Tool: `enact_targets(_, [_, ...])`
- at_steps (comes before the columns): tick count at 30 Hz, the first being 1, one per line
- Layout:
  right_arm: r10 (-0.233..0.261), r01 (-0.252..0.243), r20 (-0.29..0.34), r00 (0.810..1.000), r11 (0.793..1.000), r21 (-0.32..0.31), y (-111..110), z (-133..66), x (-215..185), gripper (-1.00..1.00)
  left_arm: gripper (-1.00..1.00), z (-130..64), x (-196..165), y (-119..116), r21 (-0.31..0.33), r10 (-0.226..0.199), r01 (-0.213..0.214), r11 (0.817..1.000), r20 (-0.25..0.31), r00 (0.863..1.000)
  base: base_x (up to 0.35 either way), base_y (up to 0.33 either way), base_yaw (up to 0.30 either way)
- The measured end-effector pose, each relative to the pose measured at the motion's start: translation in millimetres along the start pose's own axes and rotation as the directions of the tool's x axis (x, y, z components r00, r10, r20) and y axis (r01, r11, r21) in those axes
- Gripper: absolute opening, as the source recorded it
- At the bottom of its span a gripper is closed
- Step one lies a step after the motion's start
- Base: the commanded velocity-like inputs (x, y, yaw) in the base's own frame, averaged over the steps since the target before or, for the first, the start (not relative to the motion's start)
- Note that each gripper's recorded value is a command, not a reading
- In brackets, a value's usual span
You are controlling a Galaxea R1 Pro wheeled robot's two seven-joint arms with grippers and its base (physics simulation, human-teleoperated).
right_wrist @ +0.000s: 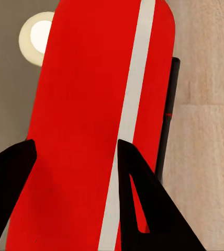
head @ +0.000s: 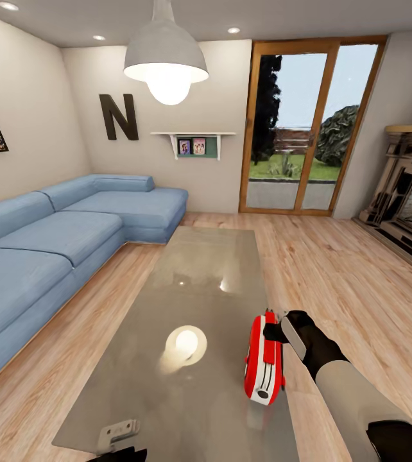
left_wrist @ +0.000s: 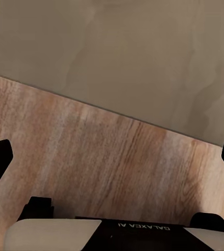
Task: Turn on the radio receiver that's on the table in the living room.
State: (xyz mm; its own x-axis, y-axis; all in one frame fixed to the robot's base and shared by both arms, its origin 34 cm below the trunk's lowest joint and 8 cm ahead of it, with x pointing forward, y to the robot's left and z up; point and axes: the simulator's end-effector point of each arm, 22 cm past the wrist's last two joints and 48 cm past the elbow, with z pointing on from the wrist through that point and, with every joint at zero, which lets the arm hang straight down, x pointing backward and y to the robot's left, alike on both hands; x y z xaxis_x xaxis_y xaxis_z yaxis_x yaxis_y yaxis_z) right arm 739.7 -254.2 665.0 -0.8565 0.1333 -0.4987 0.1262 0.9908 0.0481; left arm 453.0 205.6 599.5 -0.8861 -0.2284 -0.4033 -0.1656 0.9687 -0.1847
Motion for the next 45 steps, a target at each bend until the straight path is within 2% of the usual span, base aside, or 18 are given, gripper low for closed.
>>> enact_targets(16, [0.001,-0.001,-0.001,1.000,1.000,-0.001,0.2,0.2,0.4,-1.00,1.00,-0.4,-0.9,0.2,0.001,0.001,-0.001,1.000,0.002,1.000,0.000,0.000,0.000])
enact_targets(45, [0.004,-0.004,-0.006,1.000,1.000,-0.004,3.8,-42.0,-27.2,-1.00,1.00,-44.6,-23.8,-9.8,0.001,0.001,-0.001,1.000,-0.003,1.000,0.000,0.000,0.000])
